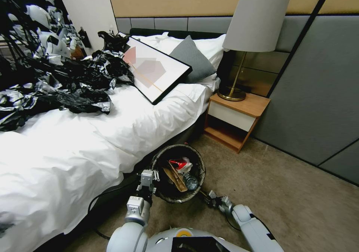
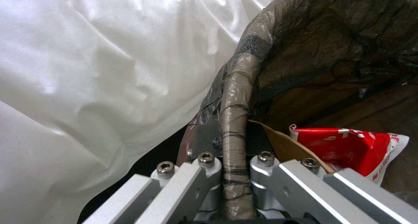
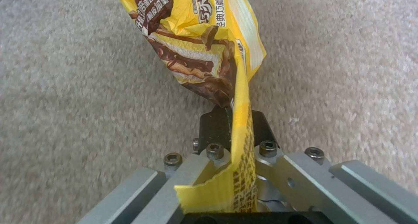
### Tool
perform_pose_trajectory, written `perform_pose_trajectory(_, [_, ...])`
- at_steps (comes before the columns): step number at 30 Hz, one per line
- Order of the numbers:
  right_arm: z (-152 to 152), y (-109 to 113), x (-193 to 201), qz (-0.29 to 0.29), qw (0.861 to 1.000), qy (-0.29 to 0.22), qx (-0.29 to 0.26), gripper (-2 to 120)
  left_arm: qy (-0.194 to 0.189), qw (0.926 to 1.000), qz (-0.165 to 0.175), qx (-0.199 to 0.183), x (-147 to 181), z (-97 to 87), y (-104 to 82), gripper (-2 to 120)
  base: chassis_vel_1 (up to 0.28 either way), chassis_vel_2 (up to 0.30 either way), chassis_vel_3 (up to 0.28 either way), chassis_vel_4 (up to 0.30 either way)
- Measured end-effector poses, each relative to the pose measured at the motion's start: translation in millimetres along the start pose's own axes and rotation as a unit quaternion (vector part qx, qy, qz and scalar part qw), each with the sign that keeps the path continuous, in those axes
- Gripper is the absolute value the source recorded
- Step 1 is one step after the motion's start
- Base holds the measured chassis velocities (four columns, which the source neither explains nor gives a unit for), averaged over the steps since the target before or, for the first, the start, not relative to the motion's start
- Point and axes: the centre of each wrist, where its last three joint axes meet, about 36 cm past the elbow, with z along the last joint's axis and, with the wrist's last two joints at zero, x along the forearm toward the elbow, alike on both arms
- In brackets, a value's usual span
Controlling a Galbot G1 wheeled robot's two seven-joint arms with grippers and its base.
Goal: Pick up the trash bin, then pick up the garbage from the floor and place it into the trash bin.
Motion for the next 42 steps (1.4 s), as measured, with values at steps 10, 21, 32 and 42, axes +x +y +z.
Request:
perform_pose_trajectory(10, [-2,-1,15,0.029,0.999,-0.029,-0.015,0,0.000,1.0000,0.002,-0.001,0,0.0,-0.6,0,0.000,0.000,0.000,0.000])
perform_pose_trajectory(21, [-24,-1,47,0.162,0.976,-0.126,-0.080,0,-0.003,1.0000,0.002,-0.002,-1,-0.9,1.7,0,0.000,0.000,0.000,0.000])
perform_pose_trajectory(32, [-70,-36,96,0.236,0.934,-0.259,-0.076,0,-0.005,1.0000,0.002,0.000,-1,-2.2,2.2,0,0.000,0.000,0.000,0.000])
perform_pose_trajectory(42, [-166,-14,123,0.177,0.889,-0.423,-0.026,0,-0.001,1.0000,0.000,-0.001,-2,0.2,2.7,0,0.000,0.000,0.000,0.000])
